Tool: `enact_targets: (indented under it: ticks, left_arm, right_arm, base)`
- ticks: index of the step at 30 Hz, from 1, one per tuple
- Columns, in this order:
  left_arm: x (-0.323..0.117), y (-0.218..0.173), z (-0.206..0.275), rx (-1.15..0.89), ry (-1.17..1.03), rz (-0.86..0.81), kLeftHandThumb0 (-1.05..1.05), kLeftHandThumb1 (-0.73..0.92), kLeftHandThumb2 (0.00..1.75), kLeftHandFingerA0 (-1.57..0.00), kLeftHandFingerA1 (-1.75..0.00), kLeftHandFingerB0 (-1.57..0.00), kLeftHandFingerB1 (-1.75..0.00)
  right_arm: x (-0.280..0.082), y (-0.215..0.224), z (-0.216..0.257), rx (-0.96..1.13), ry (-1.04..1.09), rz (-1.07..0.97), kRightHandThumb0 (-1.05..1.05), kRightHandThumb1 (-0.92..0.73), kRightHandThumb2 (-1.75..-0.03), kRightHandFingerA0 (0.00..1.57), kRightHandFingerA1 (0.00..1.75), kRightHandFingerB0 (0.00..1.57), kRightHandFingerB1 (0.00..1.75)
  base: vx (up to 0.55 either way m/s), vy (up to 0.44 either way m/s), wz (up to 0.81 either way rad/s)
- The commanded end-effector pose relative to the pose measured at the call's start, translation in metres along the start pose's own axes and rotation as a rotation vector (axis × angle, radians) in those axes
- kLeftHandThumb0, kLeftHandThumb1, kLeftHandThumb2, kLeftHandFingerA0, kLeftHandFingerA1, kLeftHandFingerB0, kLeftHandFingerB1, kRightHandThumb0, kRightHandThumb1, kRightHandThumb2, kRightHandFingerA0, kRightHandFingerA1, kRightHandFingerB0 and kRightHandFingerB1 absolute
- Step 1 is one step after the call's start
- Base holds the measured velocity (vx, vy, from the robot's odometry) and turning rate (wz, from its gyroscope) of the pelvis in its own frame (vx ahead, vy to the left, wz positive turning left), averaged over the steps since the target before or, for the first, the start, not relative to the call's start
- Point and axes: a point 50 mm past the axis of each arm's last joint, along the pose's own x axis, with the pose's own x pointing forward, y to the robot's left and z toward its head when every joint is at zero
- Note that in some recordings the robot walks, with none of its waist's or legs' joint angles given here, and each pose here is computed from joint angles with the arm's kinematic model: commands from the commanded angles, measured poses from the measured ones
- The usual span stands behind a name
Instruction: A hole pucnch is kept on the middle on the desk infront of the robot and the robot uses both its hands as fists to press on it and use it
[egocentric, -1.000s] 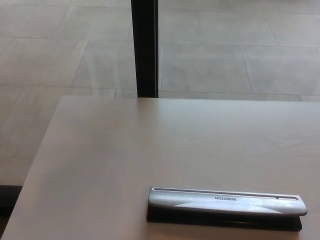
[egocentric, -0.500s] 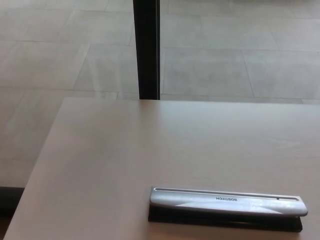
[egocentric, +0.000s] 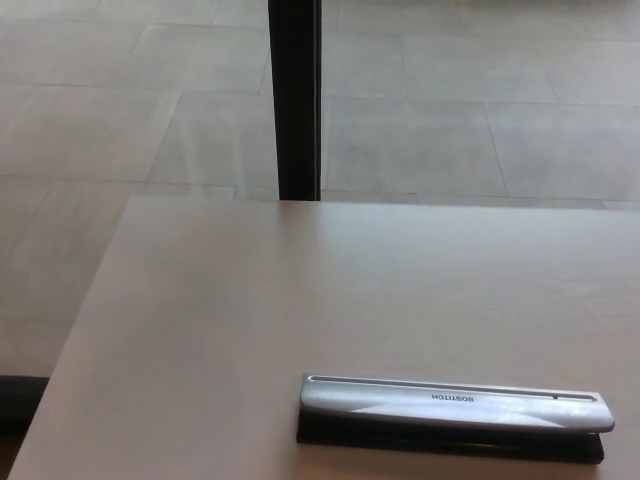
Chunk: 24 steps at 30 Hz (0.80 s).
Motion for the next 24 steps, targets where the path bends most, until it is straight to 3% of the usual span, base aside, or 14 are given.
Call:
enact_targets:
  ticks: [1,4,5,7,8,12,13,14,15,16,17,22,23,24]
  left_arm:
    - [0.002,0.005,0.003,0.052,0.009,-0.068,-0.41,0.50,0.89,-0.85,-0.76,-0.67,-0.69]
    - [0.000,0.003,0.003,0.061,-0.002,-0.093,-0.39,0.48,0.90,-0.84,-0.76,-0.59,-0.67]
    - [0.000,0.003,0.003,0.051,0.002,-0.107,-0.40,0.62,0.58,-0.84,-0.59,-0.57,-0.51]
    - [0.000,0.003,0.003,0.052,0.000,-0.102,-0.39,0.61,0.58,-0.87,-0.59,-0.62,-0.51]
    - [0.000,0.002,0.003,0.039,-0.003,-0.101,-0.39,0.47,0.88,-0.84,-0.76,-0.57,-0.66]
    - [0.001,0.000,0.003,0.089,0.007,-0.089,-0.39,0.48,0.89,-0.86,-0.73,-0.66,-0.68]
    - [0.001,-0.001,0.004,0.074,0.005,-0.091,-0.38,0.60,0.58,-0.93,-0.60,-0.73,-0.55]
    - [0.001,-0.001,0.004,0.074,0.005,-0.092,-0.38,0.60,0.58,-0.93,-0.60,-0.73,-0.55]
    - [0.001,-0.001,0.003,0.060,0.009,-0.090,-0.41,0.49,0.86,-0.86,-0.73,-0.63,-0.66]
    - [0.001,-0.002,0.003,0.055,0.006,-0.102,-0.37,0.57,0.58,-0.90,-0.61,-0.67,-0.53]
    - [0.001,-0.001,0.002,0.031,0.011,-0.116,-0.36,0.58,0.57,-0.87,-0.63,-0.68,-0.54]
    - [0.002,-0.001,0.000,0.029,0.023,-0.129,-0.37,0.58,0.57,-0.88,-0.63,-0.68,-0.54]
    - [0.001,-0.001,-0.001,0.021,0.022,-0.130,-0.37,0.46,0.87,-0.84,-0.77,-0.65,-0.69]
    - [0.001,0.000,-0.001,0.019,0.022,-0.130,-0.37,0.46,0.87,-0.84,-0.77,-0.65,-0.69]
  right_arm:
    - [-0.006,0.003,-0.009,-0.073,0.093,0.054,-0.39,-0.58,-0.73,0.73,0.87,0.68,0.79]
    - [-0.012,0.003,-0.008,-0.103,0.081,0.090,-0.39,-0.59,-0.73,0.73,0.85,0.70,0.82]
    - [-0.014,0.004,-0.008,-0.104,0.091,0.089,-0.40,-0.58,-0.73,0.74,0.85,0.71,0.83]
    - [-0.021,0.006,-0.007,-0.111,0.095,0.111,-0.39,-0.56,-0.74,0.72,0.85,0.71,0.84]
    - [-0.024,0.007,-0.006,-0.107,0.092,0.120,-0.39,-0.55,-0.74,0.72,0.86,0.70,0.82]
    - [-0.021,0.009,-0.007,-0.093,0.098,0.147,-0.41,-0.58,-0.73,0.75,0.85,0.62,0.75]
    - [-0.018,0.008,-0.009,-0.093,0.103,0.155,-0.42,-0.61,-0.72,0.74,0.83,0.61,0.71]
    - [-0.018,0.008,-0.009,-0.093,0.103,0.155,-0.42,-0.61,-0.72,0.74,0.83,0.61,0.71]
    - [-0.015,0.008,-0.010,-0.098,0.104,0.153,-0.43,-0.60,-0.69,0.76,0.83,0.63,0.70]
    - [-0.012,0.007,-0.011,-0.125,0.102,0.159,-0.43,-0.61,-0.67,0.75,0.79,0.63,0.67]
    - [-0.013,0.007,-0.011,-0.124,0.104,0.163,-0.43,-0.61,-0.67,0.75,0.81,0.59,0.66]
    - [-0.026,0.009,-0.006,-0.130,0.077,0.180,-0.44,-0.56,-0.76,0.71,0.83,0.66,0.78]
    - [-0.026,0.009,-0.005,-0.124,0.085,0.181,-0.43,-0.54,-0.76,0.71,0.83,0.64,0.77]
    - [-0.026,0.009,-0.005,-0.124,0.086,0.183,-0.43,-0.54,-0.76,0.71,0.83,0.64,0.77]
  base:
    - [0.00,0.000,0.00]
    - [0.00,0.000,0.00]
    - [0.00,0.000,0.00]
    - [0.00,0.000,0.00]
    - [0.00,0.000,0.00]
    - [0.00,0.000,0.00]
    - [0.00,0.000,0.00]
    - [0.00,0.000,0.00]
    - [0.00,0.000,0.00]
    - [0.00,0.000,0.00]
    - [0.00,0.000,0.00]
    - [0.00,0.000,0.00]
    - [0.00,0.000,0.00]
    - [0.00,0.000,0.00]
